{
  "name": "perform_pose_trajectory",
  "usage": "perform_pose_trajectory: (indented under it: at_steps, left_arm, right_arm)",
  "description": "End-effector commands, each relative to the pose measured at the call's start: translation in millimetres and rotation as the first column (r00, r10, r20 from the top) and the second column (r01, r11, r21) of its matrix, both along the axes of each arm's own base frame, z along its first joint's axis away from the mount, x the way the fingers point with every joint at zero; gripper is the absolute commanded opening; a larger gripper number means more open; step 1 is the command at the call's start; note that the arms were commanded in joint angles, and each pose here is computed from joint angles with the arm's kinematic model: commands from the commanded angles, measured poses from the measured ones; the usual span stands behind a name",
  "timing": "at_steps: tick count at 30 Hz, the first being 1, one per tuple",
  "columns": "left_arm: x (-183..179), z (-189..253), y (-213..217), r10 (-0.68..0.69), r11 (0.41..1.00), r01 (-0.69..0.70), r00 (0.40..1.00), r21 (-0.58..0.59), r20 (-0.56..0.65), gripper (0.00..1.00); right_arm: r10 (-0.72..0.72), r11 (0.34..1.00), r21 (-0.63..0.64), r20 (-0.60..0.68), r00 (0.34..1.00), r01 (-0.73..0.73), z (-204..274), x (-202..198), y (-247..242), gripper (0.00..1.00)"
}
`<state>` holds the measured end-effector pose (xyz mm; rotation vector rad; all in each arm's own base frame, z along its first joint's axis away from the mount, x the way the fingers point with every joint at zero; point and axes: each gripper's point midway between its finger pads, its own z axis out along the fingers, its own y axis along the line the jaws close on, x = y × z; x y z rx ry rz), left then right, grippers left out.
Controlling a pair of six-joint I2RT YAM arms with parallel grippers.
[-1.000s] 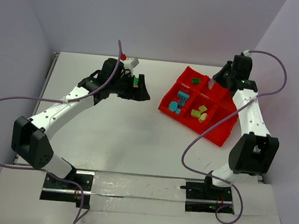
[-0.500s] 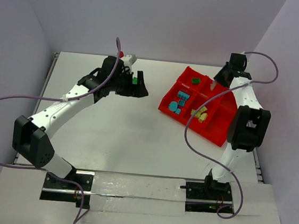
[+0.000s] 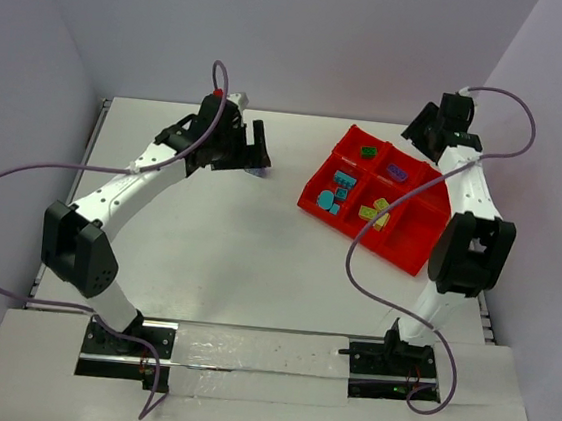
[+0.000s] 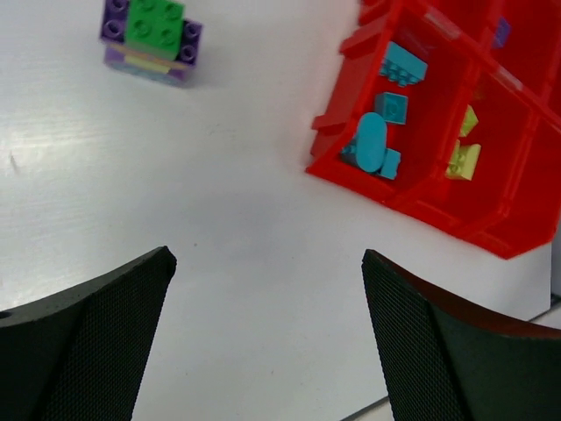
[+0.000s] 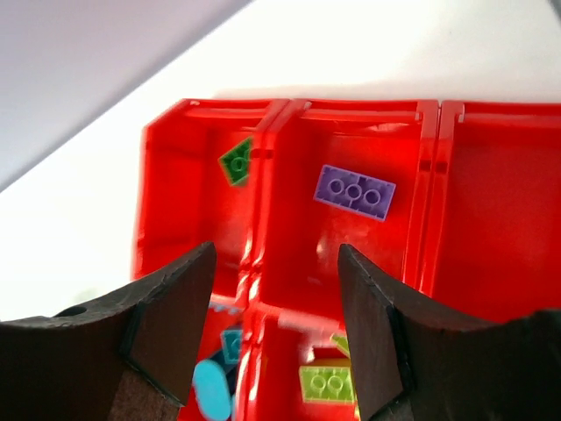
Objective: Sort the legos into containers by color
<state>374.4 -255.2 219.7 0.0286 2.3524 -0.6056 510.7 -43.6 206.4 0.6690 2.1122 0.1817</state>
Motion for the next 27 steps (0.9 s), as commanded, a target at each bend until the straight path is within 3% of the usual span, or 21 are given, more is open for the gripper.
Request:
perform_pose_trajectory:
  at_steps: [1,5,9,13,17,21,27]
  left_arm:
    - [27.7,7.9,11.4,0.193,0.981,-0.193,0.979,0.003,-0.059,0.94]
    - [47.4,-25.3,10.1,0.32,0.947,-0.309,0.929,0.084,-0.188,0.92]
    - [74.7,-22.1,10.3,0.445,0.896,-0.438,0.88,0.075,-0.169,0.91]
    - [100.6,-24.7,10.5,0.487,0.873,-0.481,0.864,0.081,-0.124,0.87]
    - [118.9,-31.4,9.3,0.378,0.909,-0.368,0.926,0.197,-0.012,0.86]
    - [122.5,-44.1,17.7,0.222,0.905,-0.23,0.973,0.357,0.065,0.85]
    - [119.1,-38.3,16.3,0.038,0.899,-0.088,0.992,0.428,0.124,0.84]
  right_arm:
    - [0.04,0.999,-0.021,0.159,0.986,-0.037,67.5,-26.5,15.3,0.66]
    - [0.104,0.995,-0.012,0.161,0.982,-0.103,65.5,-47.2,41.0,0.66]
    - [0.136,0.991,-0.009,0.166,0.977,-0.136,68.4,-59.5,52.0,0.66]
    - [0.158,0.987,-0.008,0.171,0.973,-0.159,73.8,-70.7,56.3,0.66]
    - [0.169,0.985,-0.012,0.185,0.968,-0.169,82.4,-77.3,57.9,0.66]
    - [0.175,0.984,-0.014,0.186,0.967,-0.176,84.9,-83.8,58.9,0.66]
    - [0.187,0.981,0.013,0.186,0.965,-0.193,82.1,-81.3,64.6,0.66]
